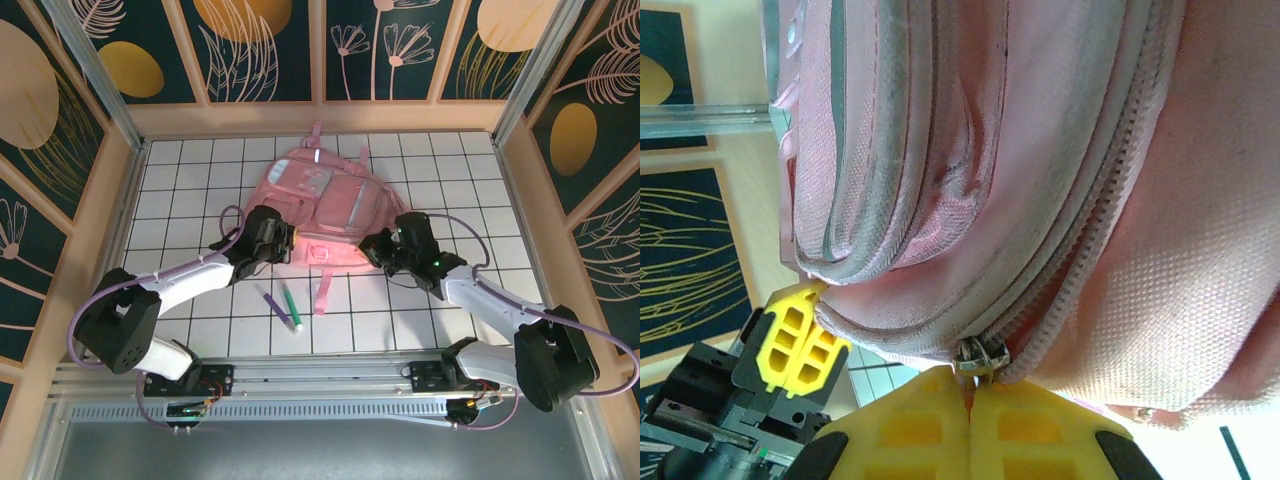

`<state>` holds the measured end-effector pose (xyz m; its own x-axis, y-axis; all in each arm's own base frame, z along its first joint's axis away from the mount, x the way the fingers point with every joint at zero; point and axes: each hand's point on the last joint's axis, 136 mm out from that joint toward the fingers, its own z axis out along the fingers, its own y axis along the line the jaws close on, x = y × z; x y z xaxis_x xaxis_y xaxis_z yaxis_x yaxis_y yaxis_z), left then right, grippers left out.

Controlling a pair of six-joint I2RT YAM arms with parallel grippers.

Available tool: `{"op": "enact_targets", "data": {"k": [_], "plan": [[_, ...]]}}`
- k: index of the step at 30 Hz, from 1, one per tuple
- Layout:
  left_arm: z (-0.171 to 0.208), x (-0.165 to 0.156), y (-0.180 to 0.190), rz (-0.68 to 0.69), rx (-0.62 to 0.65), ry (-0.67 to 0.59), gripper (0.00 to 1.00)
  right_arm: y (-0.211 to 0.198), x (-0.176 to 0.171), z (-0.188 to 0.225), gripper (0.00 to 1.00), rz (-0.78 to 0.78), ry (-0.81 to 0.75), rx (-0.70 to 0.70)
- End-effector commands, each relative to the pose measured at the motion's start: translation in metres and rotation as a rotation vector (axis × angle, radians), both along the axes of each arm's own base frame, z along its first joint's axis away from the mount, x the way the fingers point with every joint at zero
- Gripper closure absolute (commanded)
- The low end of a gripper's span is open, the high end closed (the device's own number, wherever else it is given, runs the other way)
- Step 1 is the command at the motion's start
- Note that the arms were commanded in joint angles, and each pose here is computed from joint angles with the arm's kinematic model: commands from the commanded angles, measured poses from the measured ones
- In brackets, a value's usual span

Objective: Pack the student bag

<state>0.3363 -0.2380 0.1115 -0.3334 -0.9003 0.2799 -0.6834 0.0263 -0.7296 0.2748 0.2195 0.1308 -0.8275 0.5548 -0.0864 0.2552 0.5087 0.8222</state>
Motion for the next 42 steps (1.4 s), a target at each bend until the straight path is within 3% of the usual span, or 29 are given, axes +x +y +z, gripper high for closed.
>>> {"op": "enact_targets", "data": {"k": [1,6,13,18,23,27,30,42], "plan": [[0.008,0.021,0.023,0.083,0.048,-0.046,1.00,-0.018,-0.006,-0.021,0.82,0.038,0.034,-0.120],[0.002,0.020,0.001,0.008,-0.022,-0.011,1.00,-0.035,-0.018,-0.031,0.68,0.136,0.027,-0.300],[0.014,0.025,0.001,0.014,-0.013,-0.039,1.00,-0.065,-0.020,-0.013,0.67,0.234,-0.025,-0.682],[0.016,0.025,-0.001,0.005,-0.022,-0.042,1.00,-0.050,-0.013,0.005,0.67,0.257,-0.054,-0.937],[0.018,0.023,0.000,0.011,-0.034,-0.046,1.00,-0.022,-0.006,-0.001,0.66,0.260,-0.034,-0.905],[0.021,0.022,0.001,0.013,-0.037,-0.056,1.00,-0.016,-0.003,-0.008,0.57,0.266,-0.017,-0.907],[0.020,0.021,0.001,0.010,-0.040,-0.053,1.00,-0.004,-0.001,-0.012,0.57,0.288,-0.017,-0.858],[0.012,0.016,0.003,0.012,-0.051,-0.041,1.00,0.015,0.012,-0.021,0.75,0.255,-0.011,-0.800]]}}
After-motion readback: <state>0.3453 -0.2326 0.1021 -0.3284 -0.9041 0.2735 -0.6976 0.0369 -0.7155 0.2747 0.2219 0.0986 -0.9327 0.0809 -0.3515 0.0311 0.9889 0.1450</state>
